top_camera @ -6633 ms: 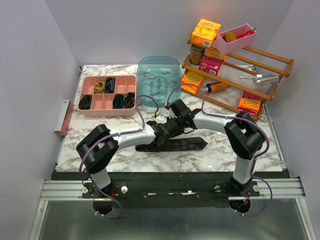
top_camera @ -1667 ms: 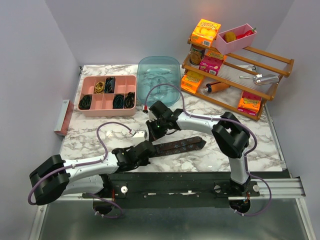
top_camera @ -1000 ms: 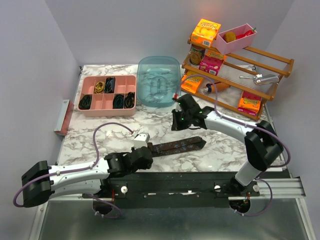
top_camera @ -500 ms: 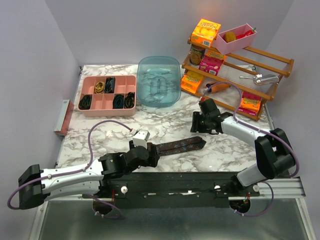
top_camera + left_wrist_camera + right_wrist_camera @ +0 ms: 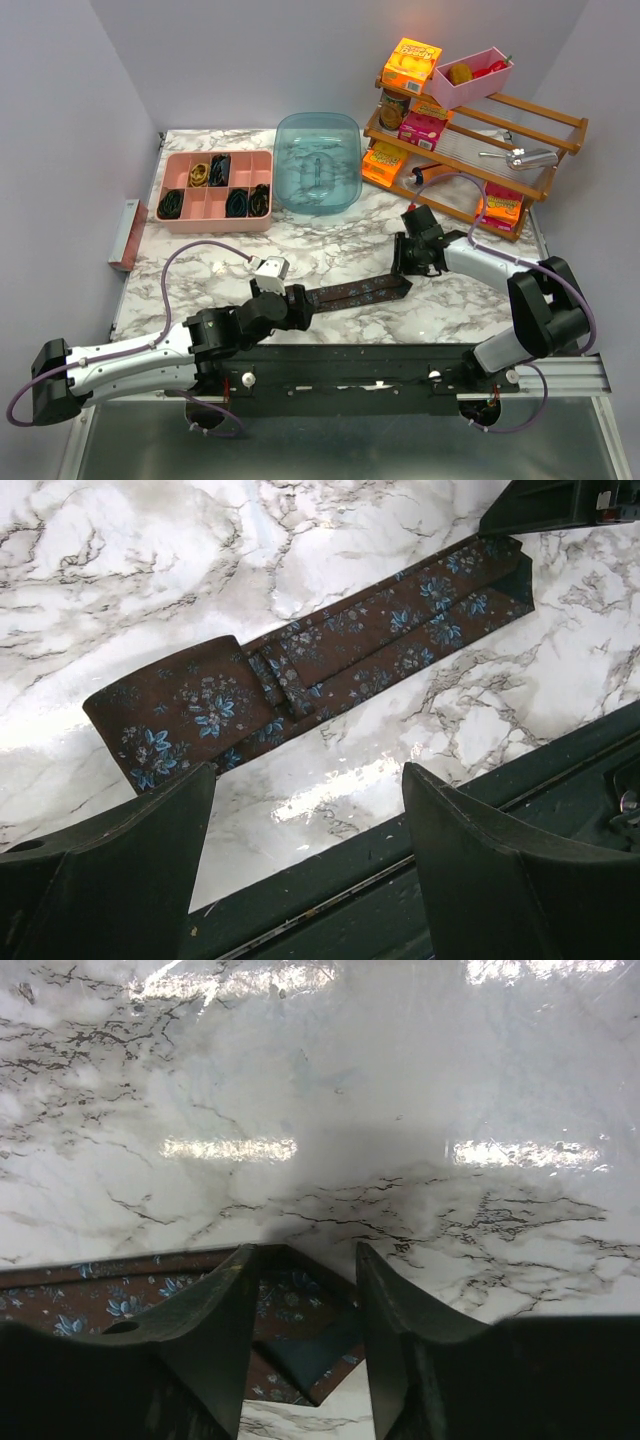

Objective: Roll the ties
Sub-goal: Roll the tie at the center of the board.

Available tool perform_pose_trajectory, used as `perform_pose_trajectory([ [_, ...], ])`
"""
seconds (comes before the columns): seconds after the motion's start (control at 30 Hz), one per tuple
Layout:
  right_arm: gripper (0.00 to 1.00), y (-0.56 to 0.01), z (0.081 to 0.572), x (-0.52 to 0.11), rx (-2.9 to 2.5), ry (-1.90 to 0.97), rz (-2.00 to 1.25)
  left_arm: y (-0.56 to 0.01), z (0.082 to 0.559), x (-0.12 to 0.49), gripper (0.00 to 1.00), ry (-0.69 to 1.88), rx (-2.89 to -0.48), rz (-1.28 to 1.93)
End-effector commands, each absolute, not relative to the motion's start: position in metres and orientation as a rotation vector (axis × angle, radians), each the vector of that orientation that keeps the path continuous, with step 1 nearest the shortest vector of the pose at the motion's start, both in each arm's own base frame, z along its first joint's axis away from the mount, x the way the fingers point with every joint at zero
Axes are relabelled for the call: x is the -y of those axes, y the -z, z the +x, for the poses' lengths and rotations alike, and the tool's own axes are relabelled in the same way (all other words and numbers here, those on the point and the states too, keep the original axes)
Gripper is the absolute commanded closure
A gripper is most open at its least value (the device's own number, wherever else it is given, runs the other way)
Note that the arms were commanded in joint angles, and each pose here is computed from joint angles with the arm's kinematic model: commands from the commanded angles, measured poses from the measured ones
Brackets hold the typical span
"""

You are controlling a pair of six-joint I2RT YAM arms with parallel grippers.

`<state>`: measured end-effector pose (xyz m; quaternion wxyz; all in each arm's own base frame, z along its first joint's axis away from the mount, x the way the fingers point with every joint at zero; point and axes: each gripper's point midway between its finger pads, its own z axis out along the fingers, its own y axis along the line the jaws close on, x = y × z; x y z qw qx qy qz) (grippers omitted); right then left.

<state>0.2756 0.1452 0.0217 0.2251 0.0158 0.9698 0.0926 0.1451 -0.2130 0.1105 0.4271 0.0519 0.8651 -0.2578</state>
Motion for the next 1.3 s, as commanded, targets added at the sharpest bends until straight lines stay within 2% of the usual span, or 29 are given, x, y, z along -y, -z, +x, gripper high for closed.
perform_pose_trajectory([
  [0.0, 0.55, -0.018, 0.265, -0.141, -2.708, -0.257, 0.065, -0.113, 0.151, 0.208, 0.14, 0.601, -2.138, 0.108],
  [0.03, 0.62, -0.021, 0.265, -0.143, -2.703, -0.275, 0.061, -0.114, 0.151, 0.209, 0.14, 0.598, -2.138, 0.112],
  [0.07, 0.74, -0.023, 0.265, -0.144, -2.697, -0.285, 0.062, -0.114, 0.152, 0.209, 0.14, 0.596, -2.139, 0.115],
  [0.17, 0.94, -0.032, 0.262, -0.153, -2.687, -0.362, 0.053, -0.113, 0.152, 0.209, 0.14, 0.591, -2.14, 0.117],
  [0.27, 1.0, -0.04, 0.26, -0.156, -2.675, -0.403, 0.04, -0.111, 0.152, 0.208, 0.14, 0.585, -2.143, 0.117],
  [0.6, 0.97, -0.037, 0.245, -0.149, -2.694, -0.395, 0.024, -0.109, 0.152, 0.206, 0.14, 0.577, -2.142, 0.114],
  [0.77, 0.95, -0.046, 0.25, -0.164, -2.664, -0.488, -0.033, -0.112, 0.153, 0.203, 0.12, 0.567, -2.139, 0.095],
  [1.0, 0.94, -0.068, 0.258, -0.203, -2.611, -0.606, -0.182, -0.116, 0.157, 0.194, 0.05, 0.54, -2.153, 0.006],
  [1.27, 0.96, -0.096, 0.254, -0.293, -2.541, -0.722, -0.473, -0.107, 0.17, 0.186, 0.02, 0.553, -2.247, -0.125],
])
